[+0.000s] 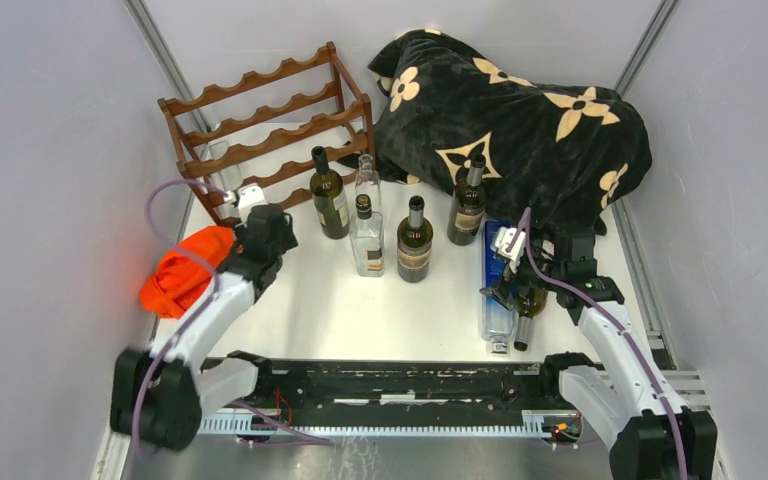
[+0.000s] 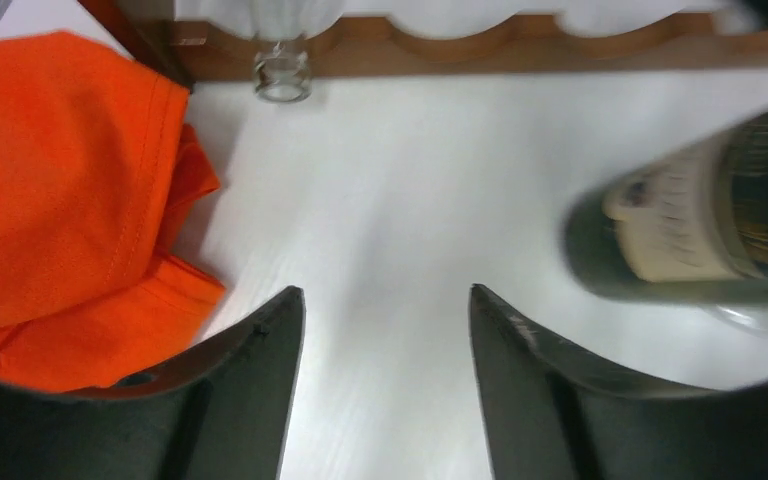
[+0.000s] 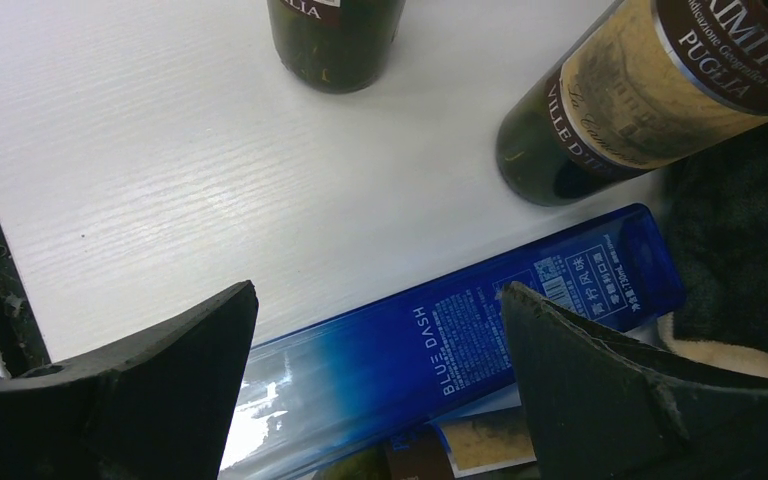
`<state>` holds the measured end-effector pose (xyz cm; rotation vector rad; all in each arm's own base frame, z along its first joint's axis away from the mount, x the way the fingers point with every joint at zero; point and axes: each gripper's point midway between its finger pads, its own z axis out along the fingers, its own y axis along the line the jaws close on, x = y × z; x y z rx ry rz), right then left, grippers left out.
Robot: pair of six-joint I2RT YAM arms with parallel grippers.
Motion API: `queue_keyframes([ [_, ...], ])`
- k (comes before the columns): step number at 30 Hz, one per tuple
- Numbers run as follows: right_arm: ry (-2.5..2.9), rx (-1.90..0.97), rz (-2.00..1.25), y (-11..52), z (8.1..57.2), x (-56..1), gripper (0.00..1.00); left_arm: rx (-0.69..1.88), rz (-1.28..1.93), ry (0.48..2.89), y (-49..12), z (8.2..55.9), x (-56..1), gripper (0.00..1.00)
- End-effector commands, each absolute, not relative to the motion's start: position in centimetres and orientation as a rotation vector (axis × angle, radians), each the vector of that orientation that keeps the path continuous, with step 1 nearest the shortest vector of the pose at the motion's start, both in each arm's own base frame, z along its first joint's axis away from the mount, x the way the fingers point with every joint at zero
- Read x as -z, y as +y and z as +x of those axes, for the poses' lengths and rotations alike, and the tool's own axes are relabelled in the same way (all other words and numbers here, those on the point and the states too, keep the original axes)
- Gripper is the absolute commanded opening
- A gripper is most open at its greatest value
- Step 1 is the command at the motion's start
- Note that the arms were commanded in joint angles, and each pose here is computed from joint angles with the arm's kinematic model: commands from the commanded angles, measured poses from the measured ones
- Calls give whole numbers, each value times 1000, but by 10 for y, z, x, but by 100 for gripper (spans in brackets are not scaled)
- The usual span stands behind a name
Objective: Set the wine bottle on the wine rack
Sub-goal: Adjust the wine rack at the corner of the board, then pick up the wine bottle from the center of the board.
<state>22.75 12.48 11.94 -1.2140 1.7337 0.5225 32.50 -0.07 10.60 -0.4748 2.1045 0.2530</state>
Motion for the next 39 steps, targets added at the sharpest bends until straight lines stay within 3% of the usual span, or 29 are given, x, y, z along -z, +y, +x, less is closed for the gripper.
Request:
queue_keyframes([
  [1,1667,-458,-1237,124,233,-130,98,180,-441,1905,-42,311,-184,75],
  [5,1612,-483,-1265,129,228,-135,98,392,-301,1710,-64,287,-261,99],
  [7,1561,-539,-1278,138,223,-143,98,459,-250,1647,-72,279,-289,100],
  [11,1434,-698,-1379,156,203,-154,98,545,-140,1607,-90,273,-324,100],
  [16,1412,-832,-1422,163,195,-154,98,616,-14,1693,-118,296,-327,100],
  [19,1446,-835,-1431,161,195,-145,98,603,56,1720,-128,315,-324,100],
  [22,1466,-812,-1423,159,198,-137,98,544,132,1712,-130,335,-323,92],
  [28,1487,-778,-1428,156,200,-127,98,346,188,1717,-115,369,-303,91],
  [39,1511,-765,-1429,153,200,-120,98,320,276,1632,-130,410,-297,79],
])
